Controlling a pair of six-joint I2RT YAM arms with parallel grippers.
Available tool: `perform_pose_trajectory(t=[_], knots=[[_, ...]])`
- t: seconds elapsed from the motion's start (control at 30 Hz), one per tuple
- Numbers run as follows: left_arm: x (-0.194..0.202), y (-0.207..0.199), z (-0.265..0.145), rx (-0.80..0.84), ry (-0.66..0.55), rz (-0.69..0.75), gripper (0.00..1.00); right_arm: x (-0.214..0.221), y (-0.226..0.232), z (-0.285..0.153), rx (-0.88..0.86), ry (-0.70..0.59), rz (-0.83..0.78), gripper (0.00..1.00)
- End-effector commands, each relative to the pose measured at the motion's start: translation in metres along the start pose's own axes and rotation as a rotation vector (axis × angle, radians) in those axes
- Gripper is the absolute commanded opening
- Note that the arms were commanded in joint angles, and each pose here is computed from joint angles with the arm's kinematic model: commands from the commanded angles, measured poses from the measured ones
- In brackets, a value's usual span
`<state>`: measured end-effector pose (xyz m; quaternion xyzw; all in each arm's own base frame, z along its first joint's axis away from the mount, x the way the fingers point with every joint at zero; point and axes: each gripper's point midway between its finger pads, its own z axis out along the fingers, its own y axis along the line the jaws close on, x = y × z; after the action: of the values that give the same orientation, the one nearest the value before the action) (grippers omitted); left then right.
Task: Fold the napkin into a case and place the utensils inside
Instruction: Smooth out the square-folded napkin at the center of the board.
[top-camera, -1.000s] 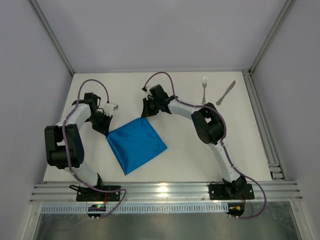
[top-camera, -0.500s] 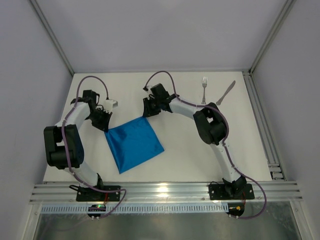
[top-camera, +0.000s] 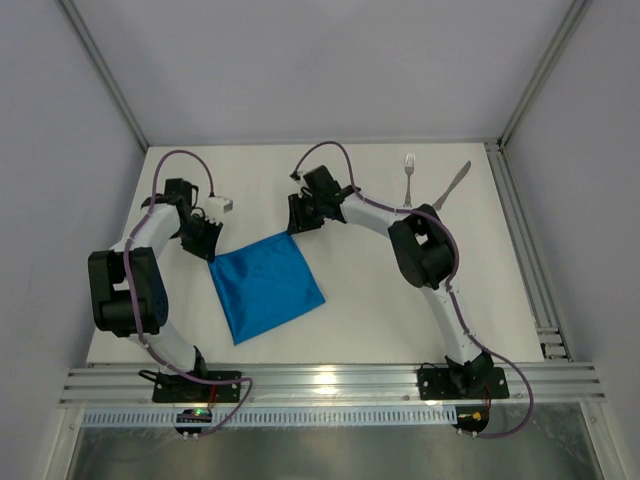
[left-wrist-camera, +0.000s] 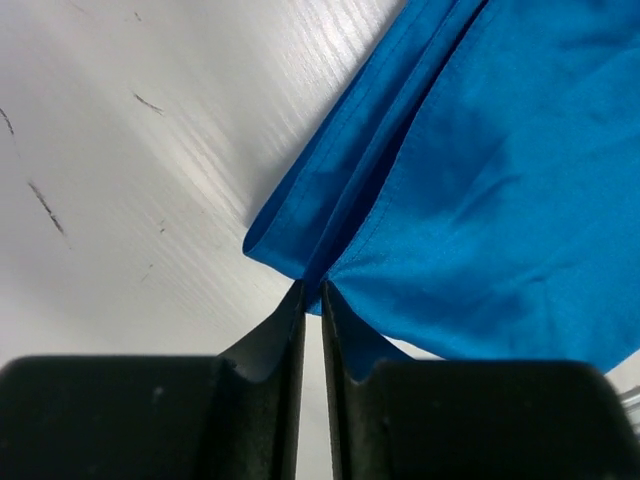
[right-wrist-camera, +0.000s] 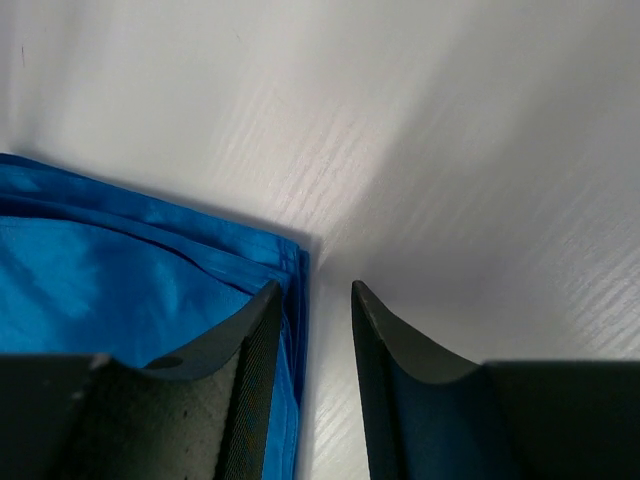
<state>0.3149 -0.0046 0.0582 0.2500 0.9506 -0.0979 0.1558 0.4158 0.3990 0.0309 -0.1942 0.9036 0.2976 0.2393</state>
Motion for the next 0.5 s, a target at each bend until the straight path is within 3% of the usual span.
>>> perform_pose_trajectory(t=[0.0, 0.17, 0.23, 0.3, 0.4, 0.47], knots=[[-0.015, 0.019, -0.005, -0.066, -0.045, -0.028, 0.18, -0.005, 0.011, -0.008, -0.034, -0.022, 0.008, 0.39], [-0.017, 0.022, 0.0, -0.069, -0.048, -0.061, 0.32, 0.007, 0.008, -0.007, -0.031, 0.005, 0.011, 0.39], [-0.017, 0.022, 0.004, -0.06, -0.048, -0.065, 0.44, 0.011, 0.01, -0.006, -0.039, 0.014, 0.013, 0.39], [-0.019, 0.023, 0.003, -0.052, -0.059, -0.069, 0.47, 0.014, 0.011, -0.004, -0.036, 0.019, 0.009, 0.39], [-0.024, 0.03, 0.0, -0.06, -0.087, -0.097, 0.46, 0.014, 0.012, -0.006, -0.036, 0.014, 0.008, 0.37], [-0.026, 0.036, 0.0, -0.068, -0.1, -0.132, 0.37, 0.013, 0.013, -0.006, -0.038, 0.009, 0.006, 0.29]])
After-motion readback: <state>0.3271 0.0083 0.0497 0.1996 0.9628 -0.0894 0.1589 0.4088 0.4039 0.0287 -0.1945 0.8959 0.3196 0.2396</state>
